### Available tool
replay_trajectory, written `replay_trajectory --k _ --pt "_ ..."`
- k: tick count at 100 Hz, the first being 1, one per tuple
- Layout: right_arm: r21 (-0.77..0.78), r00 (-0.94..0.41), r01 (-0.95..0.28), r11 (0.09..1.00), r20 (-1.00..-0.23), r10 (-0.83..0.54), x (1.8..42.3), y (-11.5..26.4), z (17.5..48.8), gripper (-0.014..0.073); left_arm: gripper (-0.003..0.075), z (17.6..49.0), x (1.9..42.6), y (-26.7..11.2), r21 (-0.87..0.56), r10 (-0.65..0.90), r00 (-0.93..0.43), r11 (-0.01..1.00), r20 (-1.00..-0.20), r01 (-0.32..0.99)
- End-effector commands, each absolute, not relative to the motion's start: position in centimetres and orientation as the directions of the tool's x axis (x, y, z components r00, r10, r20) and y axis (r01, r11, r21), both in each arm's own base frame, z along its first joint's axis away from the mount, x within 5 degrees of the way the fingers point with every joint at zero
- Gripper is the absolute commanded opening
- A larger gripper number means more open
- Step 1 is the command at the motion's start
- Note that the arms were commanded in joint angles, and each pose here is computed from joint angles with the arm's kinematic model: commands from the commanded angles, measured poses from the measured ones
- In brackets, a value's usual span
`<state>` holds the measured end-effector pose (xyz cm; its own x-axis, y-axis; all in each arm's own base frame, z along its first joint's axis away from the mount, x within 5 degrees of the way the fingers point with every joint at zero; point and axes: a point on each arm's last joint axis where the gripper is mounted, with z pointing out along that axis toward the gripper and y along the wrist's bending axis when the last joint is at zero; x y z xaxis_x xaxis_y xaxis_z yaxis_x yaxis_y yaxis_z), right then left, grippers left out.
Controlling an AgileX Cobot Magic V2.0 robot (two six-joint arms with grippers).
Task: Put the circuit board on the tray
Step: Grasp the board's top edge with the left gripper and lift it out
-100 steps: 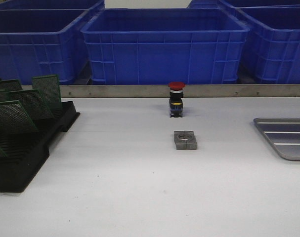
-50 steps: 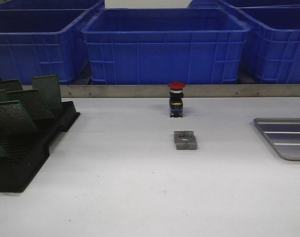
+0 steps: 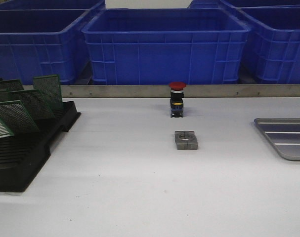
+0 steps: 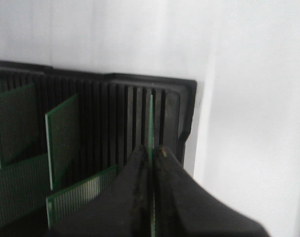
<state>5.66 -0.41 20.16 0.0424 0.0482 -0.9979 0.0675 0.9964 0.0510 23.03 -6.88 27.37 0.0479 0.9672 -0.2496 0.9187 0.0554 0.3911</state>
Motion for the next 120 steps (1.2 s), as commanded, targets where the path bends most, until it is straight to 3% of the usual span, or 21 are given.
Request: replay_trajectory --k 1,33,51,78,101,120 --pt "0.033 0.150 0.065 0.997 -0.988 0.023 5.3 -0.4 21.4 -0.0113 -0.0020 29.3 22.3 -8.7 0.439 0.937 0.093 0.070 -0.338 0.896" --pt "0.033 0.150 0.065 0.997 -0.988 0.023 5.3 -0.4 21.4 -0.0113 -0.0020 29.6 21.4 -15.4 0.381 0.774 0.125 0.158 -0.620 0.911" --pt "0.033 0.150 0.065 0.997 -0.988 0.023 5.3 -0.4 21.4 -0.0113 -0.0020 29.2 20.7 -17.9 0.358 0.710 0.189 0.095 -0.678 0.929" --pt "0.033 0.181 0.064 0.997 -0.983 0.021 5.1 -0.3 22.6 -0.0113 -0.0020 29.5 20.4 -19.5 0.306 0.617 0.172 0.118 -0.768 0.945" --pt "0.036 -0.066 0.107 0.994 -0.997 0.044 5.4 -0.7 25.6 -0.0113 -0.0020 29.6 20.4 -19.5 0.295 0.608 0.162 0.125 -0.777 0.947" --pt "0.041 -0.310 0.135 0.990 -0.947 0.081 7.1 -0.9 27.3 -0.0113 -0.0020 29.6 20.4 -19.5 0.294 0.607 0.162 0.124 -0.778 0.948"
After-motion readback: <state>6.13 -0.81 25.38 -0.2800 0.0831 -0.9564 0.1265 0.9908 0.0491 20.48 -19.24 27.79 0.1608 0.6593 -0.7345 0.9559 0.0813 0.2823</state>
